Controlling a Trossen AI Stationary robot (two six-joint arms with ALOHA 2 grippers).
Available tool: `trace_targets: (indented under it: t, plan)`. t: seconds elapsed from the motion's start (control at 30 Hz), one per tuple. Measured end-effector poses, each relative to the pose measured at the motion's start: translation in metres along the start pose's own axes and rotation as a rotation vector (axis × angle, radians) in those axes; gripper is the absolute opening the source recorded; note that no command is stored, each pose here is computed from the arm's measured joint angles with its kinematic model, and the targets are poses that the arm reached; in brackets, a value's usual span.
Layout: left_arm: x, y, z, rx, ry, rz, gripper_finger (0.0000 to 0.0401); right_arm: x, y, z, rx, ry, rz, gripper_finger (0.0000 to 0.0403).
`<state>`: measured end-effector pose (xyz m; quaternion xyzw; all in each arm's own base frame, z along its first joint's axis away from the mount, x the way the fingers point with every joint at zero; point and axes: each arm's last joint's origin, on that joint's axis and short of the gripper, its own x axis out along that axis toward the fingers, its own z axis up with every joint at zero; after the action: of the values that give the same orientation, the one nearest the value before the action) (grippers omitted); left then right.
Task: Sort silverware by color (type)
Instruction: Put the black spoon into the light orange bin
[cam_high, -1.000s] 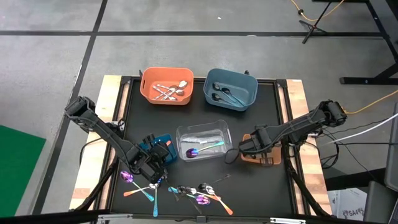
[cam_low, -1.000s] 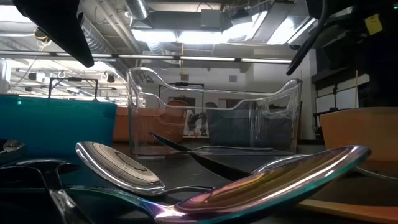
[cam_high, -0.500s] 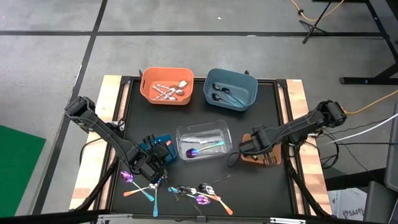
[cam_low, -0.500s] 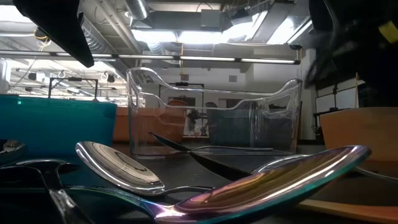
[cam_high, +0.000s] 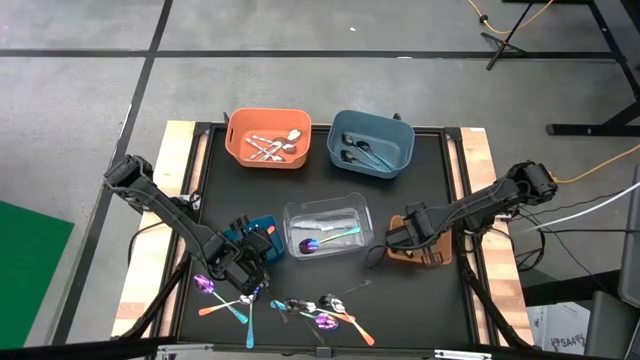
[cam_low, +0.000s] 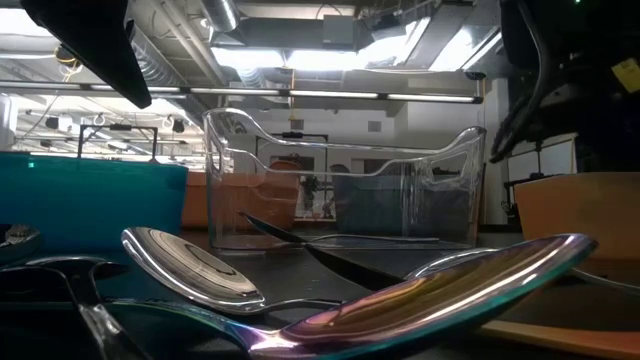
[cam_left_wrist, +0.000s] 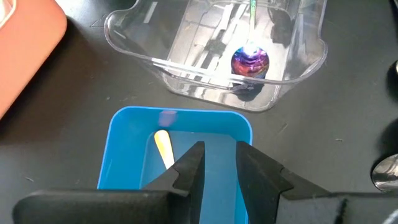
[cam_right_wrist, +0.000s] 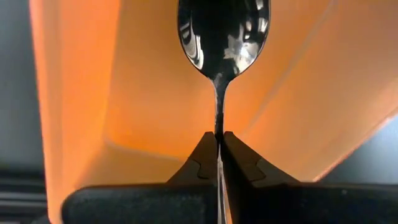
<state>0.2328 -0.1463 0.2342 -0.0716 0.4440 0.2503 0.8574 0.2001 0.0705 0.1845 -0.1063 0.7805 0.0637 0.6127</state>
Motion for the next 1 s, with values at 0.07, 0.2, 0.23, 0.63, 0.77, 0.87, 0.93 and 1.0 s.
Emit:
trace_targets:
  t: [0.07,0.2,0.23,0.63,0.77,0.87,0.93,1.0]
  plan:
    - [-0.0001,0.0000,0.0000,0.000,0.000,0.000,0.0085,0.0000,0.0002,0.0015,0.000,-0.016,0.002,0.0002]
    - [-0.0001,0.0000,-0.0001,0.000,0.000,0.000,0.0085,0.0000,0.0002,0.0018,0.000,-0.019,0.002,0.0025]
    - [-0.0001,0.0000,0.0000,0.000,0.000,0.000,0.0085,-0.0001,0.0002,0.0017,0.001,-0.019,0.002,0.0034]
    - [-0.0001,-0.0017,0.0010,-0.012,-0.009,-0.015,0.0085,-0.0001,-0.0001,0.0023,0.001,-0.025,-0.009,0.0097]
    - [-0.0001,-0.0023,0.0015,-0.017,-0.013,-0.021,0.0085,-0.0001,-0.0001,0.0023,0.001,-0.025,-0.009,0.0095]
    - [-0.0002,-0.0037,0.0023,-0.021,-0.021,-0.034,0.0085,0.0000,-0.0001,0.0021,0.001,-0.023,-0.010,0.0095]
    - [-0.0002,-0.0052,0.0032,0.002,-0.027,-0.048,0.0085,0.0000,-0.0002,0.0012,0.001,-0.014,-0.010,0.0095]
    - [-0.0005,-0.0082,0.0049,0.028,-0.042,-0.075,0.0085,-0.0004,-0.0004,-0.0006,0.001,0.006,-0.011,0.0094]
